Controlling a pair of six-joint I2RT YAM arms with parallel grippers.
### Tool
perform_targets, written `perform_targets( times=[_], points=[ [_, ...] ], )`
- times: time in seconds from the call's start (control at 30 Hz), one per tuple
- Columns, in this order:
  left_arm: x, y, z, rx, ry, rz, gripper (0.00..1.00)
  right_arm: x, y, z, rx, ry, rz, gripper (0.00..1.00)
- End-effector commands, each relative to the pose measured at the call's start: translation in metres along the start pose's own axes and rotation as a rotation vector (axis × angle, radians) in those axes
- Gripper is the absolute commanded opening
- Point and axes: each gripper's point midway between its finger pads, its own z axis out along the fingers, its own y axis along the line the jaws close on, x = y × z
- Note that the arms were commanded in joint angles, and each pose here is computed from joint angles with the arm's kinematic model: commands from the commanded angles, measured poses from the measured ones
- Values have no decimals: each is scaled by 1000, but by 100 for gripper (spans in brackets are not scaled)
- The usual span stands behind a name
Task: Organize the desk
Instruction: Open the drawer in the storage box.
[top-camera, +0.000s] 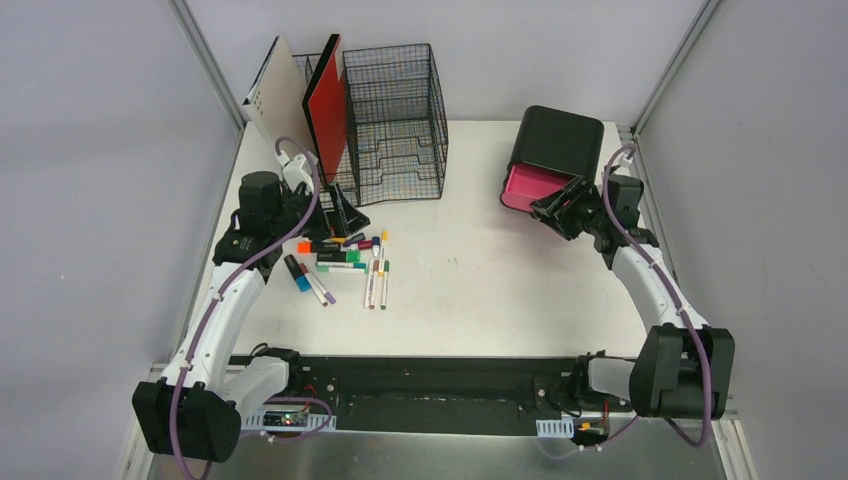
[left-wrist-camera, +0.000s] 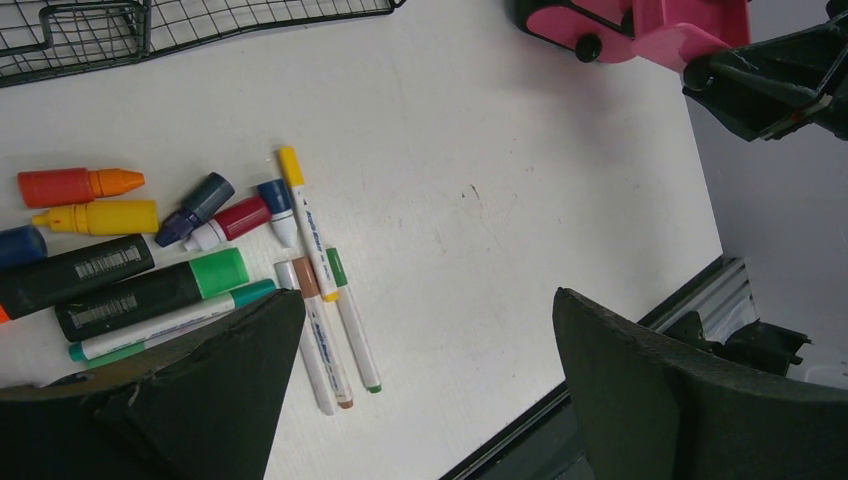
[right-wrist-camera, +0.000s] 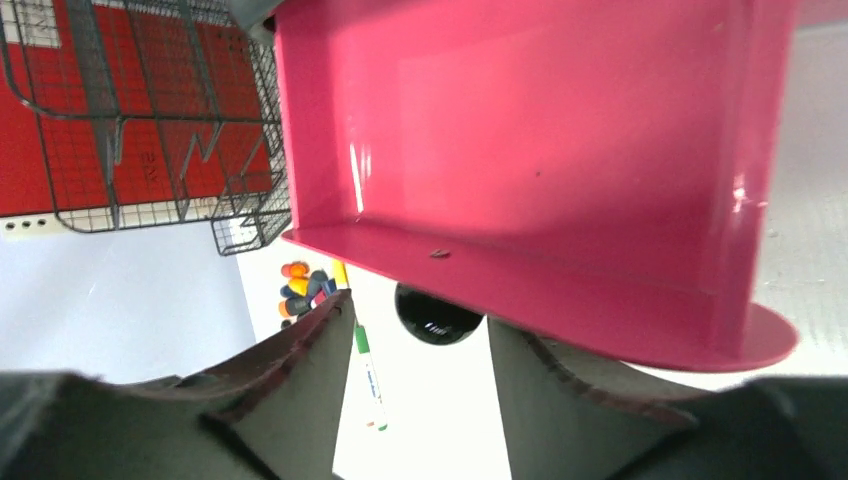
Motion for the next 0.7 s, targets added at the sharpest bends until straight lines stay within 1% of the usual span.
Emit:
perform_targets(
  times=[0.0,0.1,0.23,0.43,0.6,0.67],
  points=[
    [-7,-5,-1,28,-22,16,99,4,23,-15,-103,11,-95,57],
    [-8,-6,-1,34,-23,16,99,4,30,-22,-141,-3,-146,67],
    [-7,-7,0,41,-19,13,99,3,39,-31,-187,-19,-210,74],
    [-7,-11,1,70,-17,15,99,4,42,-43,-244,-33,-293,80],
    [-6,-14,3,96,-20,15,99,5,42,-53,-300,-38,-368,80],
    [-6,-14,4,104,-16,12,99,7,48,-62,-354,-25,-427,81]
  ],
)
